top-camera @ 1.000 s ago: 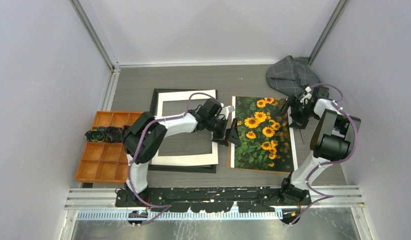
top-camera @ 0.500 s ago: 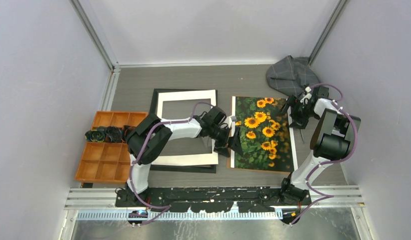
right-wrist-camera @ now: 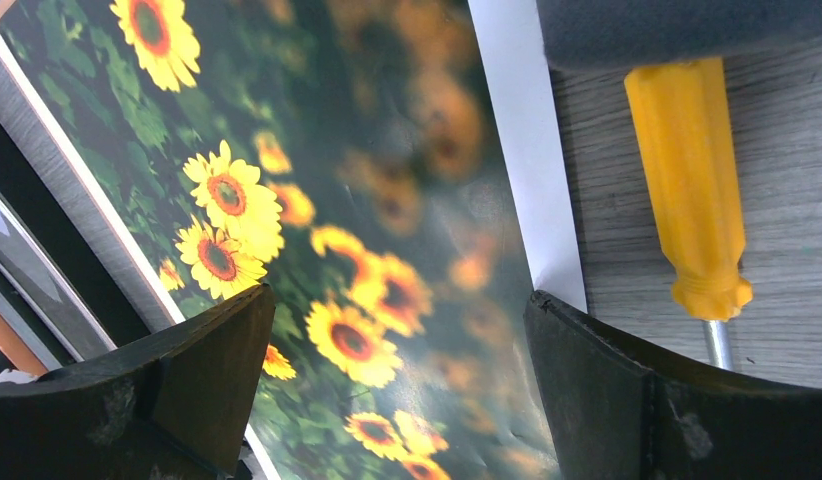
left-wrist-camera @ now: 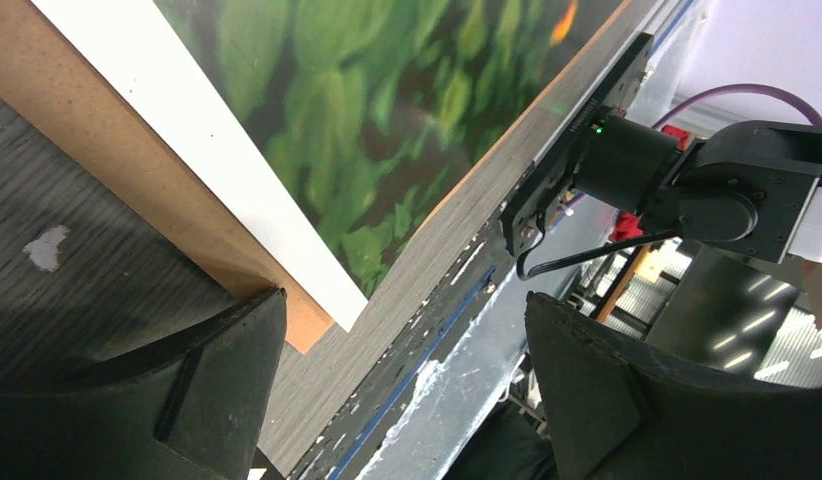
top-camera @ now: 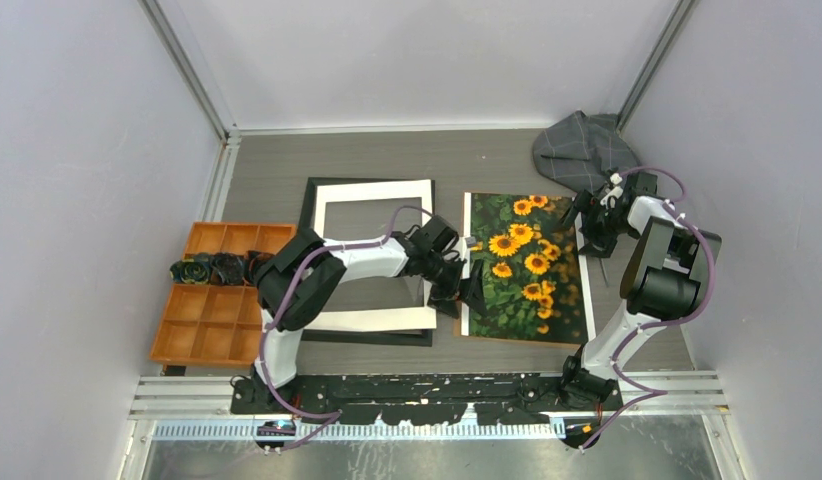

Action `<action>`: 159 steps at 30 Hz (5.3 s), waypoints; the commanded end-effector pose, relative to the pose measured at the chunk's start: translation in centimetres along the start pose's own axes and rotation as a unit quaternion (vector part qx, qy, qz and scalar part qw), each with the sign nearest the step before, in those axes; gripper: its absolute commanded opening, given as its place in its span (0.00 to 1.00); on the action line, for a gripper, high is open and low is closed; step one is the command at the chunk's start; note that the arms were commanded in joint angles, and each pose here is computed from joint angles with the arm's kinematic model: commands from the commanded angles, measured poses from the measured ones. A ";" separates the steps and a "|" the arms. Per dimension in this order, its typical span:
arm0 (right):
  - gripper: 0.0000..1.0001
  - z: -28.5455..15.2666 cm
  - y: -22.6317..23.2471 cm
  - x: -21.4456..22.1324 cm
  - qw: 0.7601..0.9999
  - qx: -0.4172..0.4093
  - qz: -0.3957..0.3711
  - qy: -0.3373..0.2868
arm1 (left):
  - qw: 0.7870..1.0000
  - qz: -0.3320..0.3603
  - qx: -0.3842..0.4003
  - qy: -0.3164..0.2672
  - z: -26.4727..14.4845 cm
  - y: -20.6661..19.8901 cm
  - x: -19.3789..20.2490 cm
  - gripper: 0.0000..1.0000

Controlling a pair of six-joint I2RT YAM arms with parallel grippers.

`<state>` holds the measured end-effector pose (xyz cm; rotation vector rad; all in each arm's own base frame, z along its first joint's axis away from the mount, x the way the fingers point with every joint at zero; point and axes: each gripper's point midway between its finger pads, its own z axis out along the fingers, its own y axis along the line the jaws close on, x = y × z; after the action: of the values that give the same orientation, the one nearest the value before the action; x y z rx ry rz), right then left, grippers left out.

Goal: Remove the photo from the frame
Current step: Pick up the photo from the photo frame, then place the photo in the photo frame, then reset both arms

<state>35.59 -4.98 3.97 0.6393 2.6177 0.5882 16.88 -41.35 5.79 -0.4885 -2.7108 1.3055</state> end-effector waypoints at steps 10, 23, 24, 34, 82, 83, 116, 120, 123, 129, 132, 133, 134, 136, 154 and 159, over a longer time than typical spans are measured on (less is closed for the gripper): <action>1.00 0.4 -0.4 -0.8 1.000 0.012 -0.014 -0.007 | 0.999 -0.033 -0.010 0.023 1.9 1.0 1.2 0.90; 1.00 0.4 -0.4 -0.7 1.000 0.013 -0.014 -0.006 | 0.997 -0.060 0.048 0.018 2.6 0.1 1.3 0.88; 1.00 0.4 -0.4 -0.7 1.000 0.013 -0.014 -0.007 | 0.997 -0.061 0.054 0.010 2.5 0.1 0.9 0.88; 1.00 0.6 -0.8 -0.6 1.000 0.021 -0.014 -0.003 | 0.995 -0.070 0.053 -0.047 0.7 1.1 -1.4 0.86; 1.00 0.2 -0.3 -1.1 1.000 0.011 -0.018 -0.012 | 0.979 -0.015 0.102 -0.178 0.0 2.0 -12.5 0.00; 1.00 0.1 -0.2 -1.2 1.000 0.011 -0.020 -0.015 | 0.978 -0.009 0.100 -0.184 -0.5 1.7 -12.9 0.00; 1.00 -3.2 1.4 -2.8 0.997 -0.002 -0.037 -0.068 | 0.970 -0.012 0.004 -0.242 -17.7 2.6 -8.1 0.00; 1.00 -3.2 1.5 -2.7 0.997 -0.006 -0.036 -0.066 | 0.971 -0.019 -0.011 -0.239 -17.7 4.0 -7.3 0.00; 1.00 -3.4 1.7 -2.8 0.997 -0.008 -0.037 -0.069 | 0.974 -0.004 -0.020 -0.225 -18.0 4.4 -6.7 0.00; 1.00 -3.5 2.0 -2.7 0.997 -0.015 -0.037 -0.070 | 0.978 -0.006 -0.028 -0.206 -19.3 5.7 -5.6 0.00; 1.00 -3.4 1.9 -2.7 0.997 -0.016 -0.036 -0.069 | 0.977 -0.007 -0.036 -0.211 -19.4 6.6 -5.2 0.01; 1.00 -3.4 1.9 -2.7 0.997 -0.016 -0.036 -0.068 | 0.977 -0.008 -0.036 -0.211 -19.3 6.8 -5.1 0.05; 1.00 -3.3 1.9 -2.6 0.997 -0.016 -0.035 -0.067 | 0.977 -0.007 -0.035 -0.212 -19.3 6.9 -5.0 0.12; 1.00 -3.4 1.9 -2.6 0.997 -0.016 -0.035 -0.068 | 0.976 0.002 -0.039 -0.215 -19.3 7.1 -4.9 0.26; 1.00 -7.3 3.1 -4.2 0.990 0.010 -0.064 -0.125 | 0.934 0.041 -0.202 -0.293 -30.1 12.9 -3.8 0.86; 1.00 -12.8 5.5 -5.3 0.975 0.017 -0.118 -0.185 | 0.882 0.149 -0.286 -0.345 -35.6 13.3 -3.3 0.96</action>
<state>35.89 -6.44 11.83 0.5190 2.4471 0.4282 30.53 -11.24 13.96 -0.1943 -3.5535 0.9914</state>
